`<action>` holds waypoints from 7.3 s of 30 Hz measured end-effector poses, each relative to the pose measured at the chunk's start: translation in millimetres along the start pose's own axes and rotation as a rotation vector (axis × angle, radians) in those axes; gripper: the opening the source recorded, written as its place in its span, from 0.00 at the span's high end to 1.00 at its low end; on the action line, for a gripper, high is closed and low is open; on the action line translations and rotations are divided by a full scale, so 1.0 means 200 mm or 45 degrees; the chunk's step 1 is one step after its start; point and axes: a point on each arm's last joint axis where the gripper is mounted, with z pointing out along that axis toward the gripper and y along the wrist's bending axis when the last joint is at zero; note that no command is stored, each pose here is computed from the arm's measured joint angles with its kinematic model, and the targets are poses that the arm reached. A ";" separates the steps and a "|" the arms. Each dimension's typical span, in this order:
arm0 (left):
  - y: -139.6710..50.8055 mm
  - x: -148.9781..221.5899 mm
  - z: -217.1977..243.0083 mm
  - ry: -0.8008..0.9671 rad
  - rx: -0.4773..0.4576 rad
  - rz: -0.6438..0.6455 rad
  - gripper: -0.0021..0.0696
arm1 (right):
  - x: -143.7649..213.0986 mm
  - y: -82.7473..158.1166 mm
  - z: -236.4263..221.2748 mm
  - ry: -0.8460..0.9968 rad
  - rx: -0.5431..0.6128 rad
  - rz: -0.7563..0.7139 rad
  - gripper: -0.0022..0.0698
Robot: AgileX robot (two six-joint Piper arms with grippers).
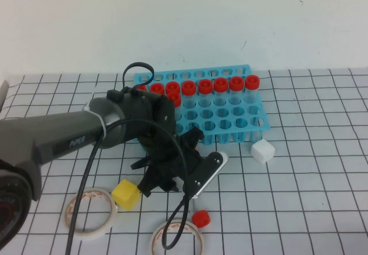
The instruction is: Place the test tubes
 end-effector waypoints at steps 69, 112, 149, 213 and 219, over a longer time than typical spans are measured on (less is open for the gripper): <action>-0.55 -0.31 -0.79 -1.311 -0.336 -1.658 0.67 | -0.49 0.76 0.75 0.502 -0.984 -0.617 0.74; -0.54 -0.30 -0.79 -1.311 -0.329 -1.711 0.67 | -0.45 0.93 0.90 0.571 -1.121 -0.647 0.21; -0.54 -0.30 -0.79 -1.263 -0.432 -1.531 0.67 | -0.38 0.98 0.97 0.613 -1.151 -0.674 0.61; -1.45 -0.24 -0.94 -0.743 -1.225 -2.029 0.97 | -0.68 0.87 0.91 0.238 -0.641 -1.088 0.61; -1.45 -0.25 -0.94 -0.755 -1.194 -2.022 0.97 | -0.61 0.83 1.01 0.340 -0.666 -1.061 0.61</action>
